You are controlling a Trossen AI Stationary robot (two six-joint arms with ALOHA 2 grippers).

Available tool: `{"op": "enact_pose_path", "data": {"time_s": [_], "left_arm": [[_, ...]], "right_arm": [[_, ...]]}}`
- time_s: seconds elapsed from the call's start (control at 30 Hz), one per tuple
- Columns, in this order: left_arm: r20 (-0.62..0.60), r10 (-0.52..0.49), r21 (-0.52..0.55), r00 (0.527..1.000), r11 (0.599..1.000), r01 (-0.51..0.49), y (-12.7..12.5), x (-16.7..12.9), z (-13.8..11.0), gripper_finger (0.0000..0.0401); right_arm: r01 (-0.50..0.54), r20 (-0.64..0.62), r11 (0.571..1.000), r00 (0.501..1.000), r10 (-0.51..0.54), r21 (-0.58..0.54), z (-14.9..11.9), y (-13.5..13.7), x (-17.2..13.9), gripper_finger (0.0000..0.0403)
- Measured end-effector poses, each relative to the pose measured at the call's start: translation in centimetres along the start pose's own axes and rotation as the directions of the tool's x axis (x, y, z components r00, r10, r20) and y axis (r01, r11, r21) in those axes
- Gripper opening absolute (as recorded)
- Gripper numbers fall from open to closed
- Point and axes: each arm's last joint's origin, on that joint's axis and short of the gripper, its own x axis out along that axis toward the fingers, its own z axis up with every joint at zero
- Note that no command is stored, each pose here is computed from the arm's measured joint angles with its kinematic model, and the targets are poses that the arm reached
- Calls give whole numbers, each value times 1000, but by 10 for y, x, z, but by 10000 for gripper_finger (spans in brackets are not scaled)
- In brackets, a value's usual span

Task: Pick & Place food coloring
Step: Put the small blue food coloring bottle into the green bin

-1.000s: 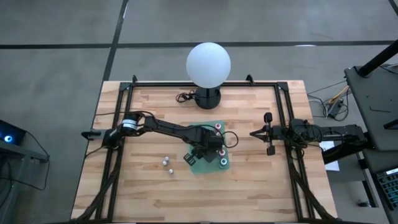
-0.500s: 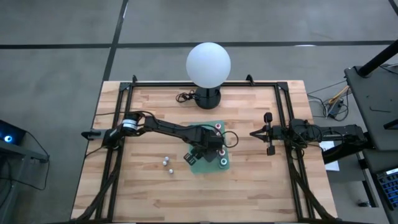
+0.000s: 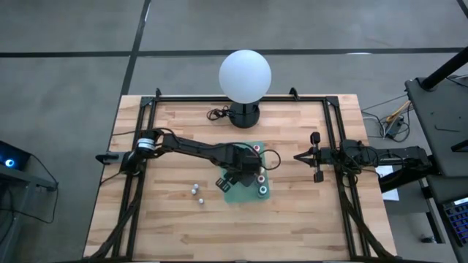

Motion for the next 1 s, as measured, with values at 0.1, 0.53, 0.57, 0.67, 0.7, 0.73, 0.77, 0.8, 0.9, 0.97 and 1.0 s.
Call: {"op": "enact_pose_path", "data": {"time_s": [0.1, 0.53, 0.57, 0.67, 0.7, 0.73, 0.77, 0.8, 0.9, 0.97, 1.0], "left_arm": [[-5, -3, -5, 1000, 1000, 3, -1, -3, -1, 115], [-1, -8, -97, 1000, 995, 7, -16, -50, -7, 115], [7, -2, -103, 1000, 995, 2, -16, -54, -8, 115], [18, 6, -106, 1000, 994, -4, -17, -62, -10, 115], [21, 8, -108, 1000, 994, -6, -17, -63, -10, 115], [21, 9, -112, 1000, 994, -7, -17, -63, -10, 115], [20, 10, -117, 1000, 993, -7, -17, -63, -10, 115], [21, 10, -126, 1000, 992, -8, -17, -63, -10, 114], [21, 11, -133, 1000, 991, -8, -17, -64, -10, 99], [21, 11, -133, 1000, 991, -8, -17, -64, -10, 78], [21, 11, -132, 1000, 991, -8, -17, -64, -10, 66]], "right_arm": [[-1, 1, 1000, 1000, 1, -1, 0, 0, 0, 9], [-1, -4, 1000, 1000, 1, -1, 0, 0, 0, 9], [0, -3, 1000, 1000, 0, 0, 0, 0, 0, 9], [-1, -11, 1000, 1000, 1, -1, -1, 0, 1, 9], [-2, -12, 1000, 1000, 2, 0, -1, 0, 1, 9], [-3, -14, 1000, 1000, 3, -2, -1, 0, 1, 9], [-2, -15, 1000, 1000, 2, -2, -1, 0, 1, 9], [-2, -14, 1000, 1000, 2, -2, -1, 0, 1, 9], [-2, -14, 1000, 1000, 2, -2, -1, 0, 1, 9], [-2, -13, 1000, 1000, 2, -1, -1, 0, 1, 9], [-2, -14, 1000, 1000, 2, 0, -1, 0, 1, 9]]}}
